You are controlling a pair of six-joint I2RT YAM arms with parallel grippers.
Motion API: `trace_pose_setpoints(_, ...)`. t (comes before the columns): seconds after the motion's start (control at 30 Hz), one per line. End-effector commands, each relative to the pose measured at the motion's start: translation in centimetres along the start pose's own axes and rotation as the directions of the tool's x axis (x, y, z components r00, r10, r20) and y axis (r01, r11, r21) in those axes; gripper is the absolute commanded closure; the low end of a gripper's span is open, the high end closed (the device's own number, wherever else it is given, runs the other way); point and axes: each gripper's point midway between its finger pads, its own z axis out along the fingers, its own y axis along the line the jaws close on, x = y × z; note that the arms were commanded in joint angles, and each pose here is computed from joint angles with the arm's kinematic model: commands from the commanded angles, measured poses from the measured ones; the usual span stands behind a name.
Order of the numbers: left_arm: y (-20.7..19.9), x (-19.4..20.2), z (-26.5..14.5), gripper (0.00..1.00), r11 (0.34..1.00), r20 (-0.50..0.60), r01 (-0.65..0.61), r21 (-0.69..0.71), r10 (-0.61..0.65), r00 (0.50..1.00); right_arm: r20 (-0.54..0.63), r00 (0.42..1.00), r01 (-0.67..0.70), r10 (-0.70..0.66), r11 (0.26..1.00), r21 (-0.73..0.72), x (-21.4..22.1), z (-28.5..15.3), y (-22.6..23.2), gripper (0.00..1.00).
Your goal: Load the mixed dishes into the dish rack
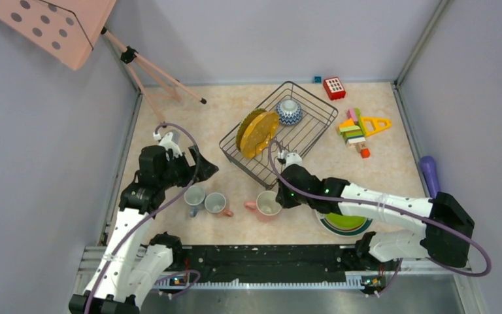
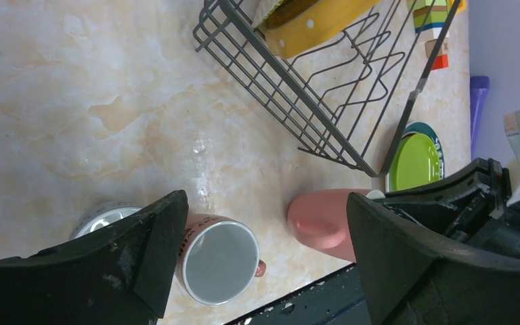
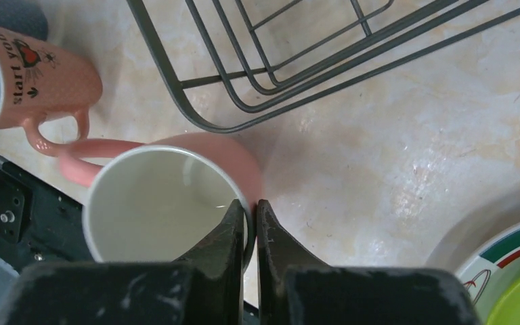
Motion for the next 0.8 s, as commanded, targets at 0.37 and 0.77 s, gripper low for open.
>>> trace_pose_setpoints(0.37, -7.2, 2.2, -1.8, 0.09, 0.912, -0.173, 0.113, 0.395, -0.047, 0.984, 0.245, 0.966, 0.165, -0.081, 0.925, -0.342, -5.3, -8.6, 5.8, 1.00)
trace_pose_setpoints(0.77, -12.5, -0.4, -4.8, 0.09, 0.731, -0.325, 0.467, 0.497, -0.342, 0.882, 0.655, 0.751, 0.388, -0.083, 0.858, -0.336, -14.1, -12.6, 6.8, 1.00)
